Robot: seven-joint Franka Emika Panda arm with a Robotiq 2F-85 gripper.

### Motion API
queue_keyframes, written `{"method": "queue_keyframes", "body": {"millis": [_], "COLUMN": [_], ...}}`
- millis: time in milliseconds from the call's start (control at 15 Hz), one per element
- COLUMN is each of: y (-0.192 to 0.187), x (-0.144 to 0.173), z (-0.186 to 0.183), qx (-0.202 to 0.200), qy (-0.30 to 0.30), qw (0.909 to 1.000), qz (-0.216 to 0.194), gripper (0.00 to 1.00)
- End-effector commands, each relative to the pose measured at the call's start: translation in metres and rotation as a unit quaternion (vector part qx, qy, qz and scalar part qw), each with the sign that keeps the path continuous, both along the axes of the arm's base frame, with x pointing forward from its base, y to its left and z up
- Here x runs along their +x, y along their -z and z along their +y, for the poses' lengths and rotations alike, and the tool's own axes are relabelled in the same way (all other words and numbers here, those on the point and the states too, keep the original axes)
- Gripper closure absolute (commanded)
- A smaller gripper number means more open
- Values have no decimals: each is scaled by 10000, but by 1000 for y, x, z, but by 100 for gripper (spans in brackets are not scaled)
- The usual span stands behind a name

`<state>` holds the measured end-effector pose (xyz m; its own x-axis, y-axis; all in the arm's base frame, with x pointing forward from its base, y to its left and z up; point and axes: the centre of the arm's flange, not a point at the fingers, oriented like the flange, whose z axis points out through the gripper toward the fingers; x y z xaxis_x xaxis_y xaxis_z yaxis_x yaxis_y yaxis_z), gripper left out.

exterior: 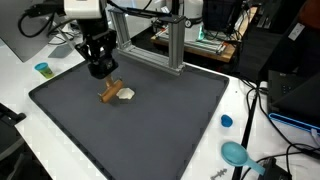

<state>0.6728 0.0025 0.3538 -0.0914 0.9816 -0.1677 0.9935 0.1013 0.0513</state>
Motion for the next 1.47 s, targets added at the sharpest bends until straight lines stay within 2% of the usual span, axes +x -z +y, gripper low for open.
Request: {"method": "queue_keyframes", "body": {"millis": [0,67,133,267,333,533,867,1133,1400], "y": [-20,-23,-1,-9,-10,-2,16,37,61], "x": [-27,-31,-8,-15,-17,-13,-23,-28,-26], "z": [-11,-6,-11,-9,-8,-18,-32,-20,-7], "qx": [670,500,455,439,414,440,380,474,620], "qy": [-220,81,-80,-1,88,188,312,73,-80], "qw": [9973,9985,9988,9988,9988,9989,9985,9985,9980], "qz": [219,218,162,209,225,9,245,265,36], "gripper": [79,79,54,54,79,79,79,79,79]}}
